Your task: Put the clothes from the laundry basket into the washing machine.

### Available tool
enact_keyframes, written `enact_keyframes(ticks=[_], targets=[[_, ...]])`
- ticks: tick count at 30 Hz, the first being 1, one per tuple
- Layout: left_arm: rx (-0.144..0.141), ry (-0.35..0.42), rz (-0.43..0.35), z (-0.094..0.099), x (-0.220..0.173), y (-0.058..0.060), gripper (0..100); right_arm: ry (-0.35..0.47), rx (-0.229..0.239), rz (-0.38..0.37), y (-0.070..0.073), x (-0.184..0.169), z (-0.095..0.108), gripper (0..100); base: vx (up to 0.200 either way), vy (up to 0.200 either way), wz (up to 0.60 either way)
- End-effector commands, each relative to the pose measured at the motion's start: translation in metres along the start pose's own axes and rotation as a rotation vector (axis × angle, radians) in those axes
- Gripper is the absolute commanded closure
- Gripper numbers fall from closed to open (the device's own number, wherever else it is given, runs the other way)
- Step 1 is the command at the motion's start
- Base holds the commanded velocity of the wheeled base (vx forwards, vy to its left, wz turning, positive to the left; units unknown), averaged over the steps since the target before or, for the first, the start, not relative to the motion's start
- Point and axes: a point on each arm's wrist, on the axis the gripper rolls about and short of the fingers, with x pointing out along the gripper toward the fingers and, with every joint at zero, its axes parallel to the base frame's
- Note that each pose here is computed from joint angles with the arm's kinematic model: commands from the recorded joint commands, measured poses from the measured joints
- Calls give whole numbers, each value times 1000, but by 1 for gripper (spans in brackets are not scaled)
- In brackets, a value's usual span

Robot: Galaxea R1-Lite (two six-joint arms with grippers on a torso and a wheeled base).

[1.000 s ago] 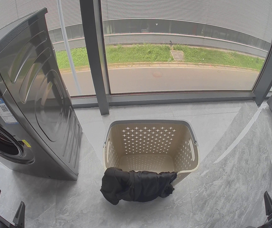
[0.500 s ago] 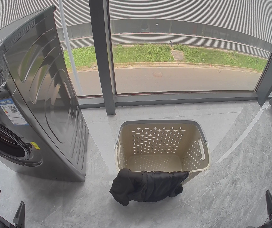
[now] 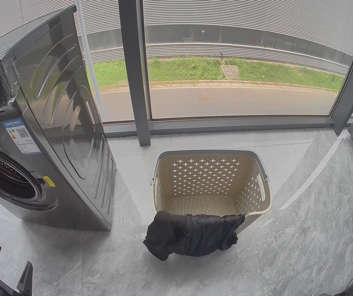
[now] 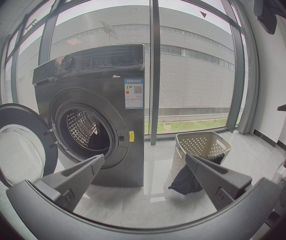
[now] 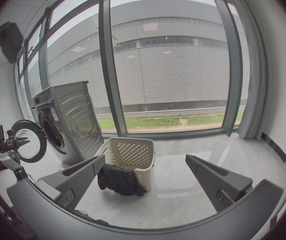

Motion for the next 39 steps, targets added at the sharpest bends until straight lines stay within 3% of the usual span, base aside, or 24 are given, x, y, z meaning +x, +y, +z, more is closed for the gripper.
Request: enact_keyframes(ticks=[1,6,14,18,23,32,39], targets=[[1,3,1,-5,0,0,0,309,98,187,0,94,23,0,0,0,0],[0,5,1,-5,0,0,0,374,84,279,15,160,14,0,0,0,0],[0,3,1,-5,0,0,0,465,52,392,48,218,-11,0,0,0,0],[0,3,1,-5,0,0,0,478,41,380,56,236,-18,0,0,0,0],[-2,5,1,-5,0,0,0,553,81,385,73,264,-42,0,0,0,0],[-3,5,0,-5,0,0,0,640,71,304,81,294,-86,0,0,0,0],[-2,5,-2,-5,0,0,0,688,57,278,84,305,-108,0,0,0,0]])
